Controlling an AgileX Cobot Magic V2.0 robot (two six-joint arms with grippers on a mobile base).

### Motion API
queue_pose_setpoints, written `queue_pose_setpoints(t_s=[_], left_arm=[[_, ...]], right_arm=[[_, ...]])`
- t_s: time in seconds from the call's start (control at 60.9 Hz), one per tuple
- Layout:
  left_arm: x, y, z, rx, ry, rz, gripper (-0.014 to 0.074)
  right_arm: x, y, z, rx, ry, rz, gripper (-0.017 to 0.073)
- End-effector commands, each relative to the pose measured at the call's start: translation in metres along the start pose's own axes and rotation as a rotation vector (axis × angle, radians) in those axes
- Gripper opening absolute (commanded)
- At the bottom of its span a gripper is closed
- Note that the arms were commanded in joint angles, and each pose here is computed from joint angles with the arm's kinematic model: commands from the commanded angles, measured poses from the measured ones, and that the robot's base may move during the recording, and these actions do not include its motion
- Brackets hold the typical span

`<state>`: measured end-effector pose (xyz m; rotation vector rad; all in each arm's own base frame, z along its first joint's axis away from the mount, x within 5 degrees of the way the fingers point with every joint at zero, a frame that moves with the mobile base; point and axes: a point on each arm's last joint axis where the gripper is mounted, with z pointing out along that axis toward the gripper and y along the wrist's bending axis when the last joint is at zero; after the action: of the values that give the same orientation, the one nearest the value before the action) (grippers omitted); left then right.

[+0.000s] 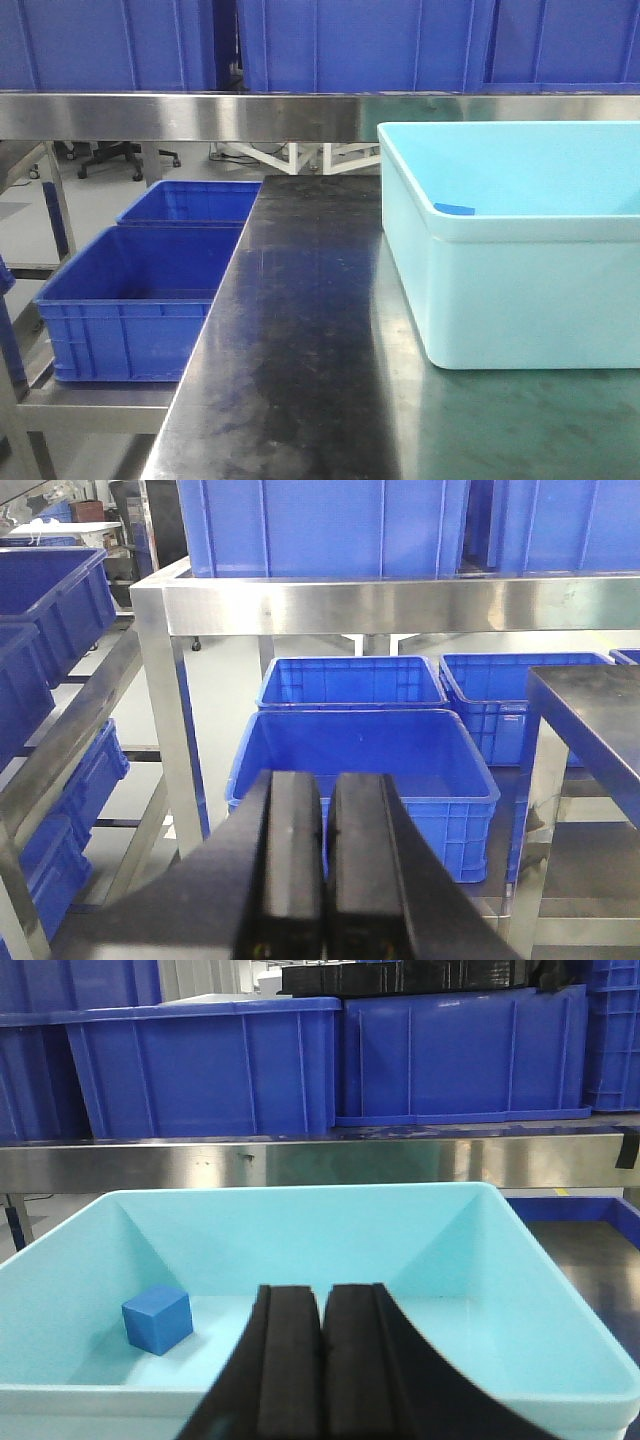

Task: Pick red cube and place on left shelf
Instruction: 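Lower the right gripper into the light-blue tub above the red cube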

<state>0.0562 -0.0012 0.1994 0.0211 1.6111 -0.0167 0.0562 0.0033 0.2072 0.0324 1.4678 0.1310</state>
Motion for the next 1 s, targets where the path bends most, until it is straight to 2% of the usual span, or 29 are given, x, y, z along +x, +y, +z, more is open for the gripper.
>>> queue_pose_setpoints(t_s=[0.0, 0.493, 0.575, 0.772, 0.986], left_arm=[[0.0, 0.0, 0.0, 0.001, -0.077, -0.003, 0.0102], [0.0, 0.0, 0.0, 0.001, -0.077, -0.003, 0.0102], [0.0, 0.0, 0.0, 0.001, -0.077, -0.003, 0.0102], [0.0, 0.0, 0.0, 0.001, -0.077, -0.003, 0.0102], [0.0, 0.0, 0.0, 0.001, -0.077, -0.003, 0.0102]], right_arm=[[-0.015, 0.001, -0.003, -0.011, -0.124, -0.006, 0.0048], [-0.023, 0.002, -0.004, -0.019, -0.216, -0.005, 0.0048], [-0.03, 0.003, -0.004, -0.023, -0.226, 0.015, 0.0048], [-0.066, 0.007, 0.014, -0.011, -0.1, 0.023, 0.0048], [-0.118, 0.012, 0.069, 0.006, 0.059, 0.023, 0.0048]])
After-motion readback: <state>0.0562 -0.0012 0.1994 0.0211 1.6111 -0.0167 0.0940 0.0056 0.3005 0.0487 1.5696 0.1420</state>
